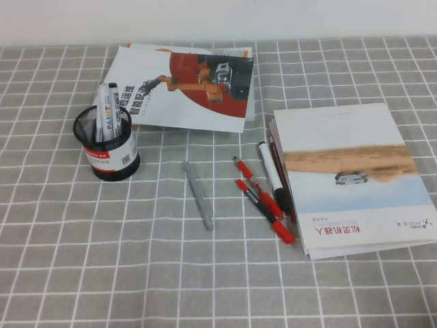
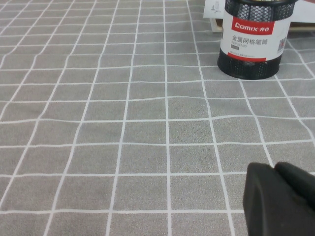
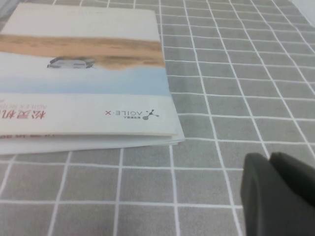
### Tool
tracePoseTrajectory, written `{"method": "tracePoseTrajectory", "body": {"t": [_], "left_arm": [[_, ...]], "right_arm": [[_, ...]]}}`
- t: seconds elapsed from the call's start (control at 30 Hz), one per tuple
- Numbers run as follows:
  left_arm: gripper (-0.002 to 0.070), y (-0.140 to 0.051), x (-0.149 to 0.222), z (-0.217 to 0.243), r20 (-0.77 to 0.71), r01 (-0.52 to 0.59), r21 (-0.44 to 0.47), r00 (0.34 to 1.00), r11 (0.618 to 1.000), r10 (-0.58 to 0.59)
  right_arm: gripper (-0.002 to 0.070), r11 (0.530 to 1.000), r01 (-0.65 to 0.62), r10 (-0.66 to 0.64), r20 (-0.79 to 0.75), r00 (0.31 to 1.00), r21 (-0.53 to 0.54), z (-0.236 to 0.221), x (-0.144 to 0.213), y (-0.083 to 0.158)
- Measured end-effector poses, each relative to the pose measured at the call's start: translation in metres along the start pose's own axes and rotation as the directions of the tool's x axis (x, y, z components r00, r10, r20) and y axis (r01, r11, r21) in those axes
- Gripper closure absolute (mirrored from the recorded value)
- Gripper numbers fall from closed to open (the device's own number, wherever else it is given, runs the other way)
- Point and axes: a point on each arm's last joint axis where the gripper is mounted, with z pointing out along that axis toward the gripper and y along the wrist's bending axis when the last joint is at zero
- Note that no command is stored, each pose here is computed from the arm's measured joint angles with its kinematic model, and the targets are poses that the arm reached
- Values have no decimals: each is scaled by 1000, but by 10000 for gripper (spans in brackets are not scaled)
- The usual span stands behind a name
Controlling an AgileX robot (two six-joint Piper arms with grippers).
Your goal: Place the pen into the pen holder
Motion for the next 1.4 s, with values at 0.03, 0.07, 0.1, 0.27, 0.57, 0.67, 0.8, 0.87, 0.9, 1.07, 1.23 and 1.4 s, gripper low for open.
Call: {"method": "tracePoseTrajectory", "body": {"t": [0.03,0.07,0.1,0.27,0.57,0.67,0.8,0.87,0.9,1.07,1.23,1.4], "left_arm": [[678,0,0,0,0,0,0,1000,1000,0],[678,0,0,0,0,0,0,1000,1000,0],[678,0,0,0,0,0,0,1000,1000,0],[678,0,0,0,0,0,0,1000,1000,0],[678,0,0,0,0,0,0,1000,1000,0],[678,0,0,0,0,0,0,1000,1000,0],[678,0,0,0,0,0,0,1000,1000,0],[678,0,0,0,0,0,0,1000,1000,0],[678,0,0,0,0,0,0,1000,1000,0],[678,0,0,0,0,0,0,1000,1000,0],[678,0,0,0,0,0,0,1000,1000,0],[678,0,0,0,0,0,0,1000,1000,0]], "right_arm": [[689,1000,-14,14,0,1000,2,0,0,0],[689,1000,-21,21,0,1000,3,0,0,0],[688,1000,-29,29,-1,1000,3,0,0,0],[689,999,-36,36,-6,999,4,0,1,0],[689,999,-38,38,-6,999,4,0,1,0],[688,999,-38,38,-6,999,4,0,1,0],[688,999,-38,38,-6,999,2,0,1,0],[688,999,-38,38,-6,999,2,0,1,0],[688,999,-38,38,-6,999,2,0,1,0],[689,999,-38,38,-6,999,2,0,1,0],[689,999,-40,40,-6,999,2,0,1,0],[689,999,-40,41,-6,999,2,0,1,0]]}}
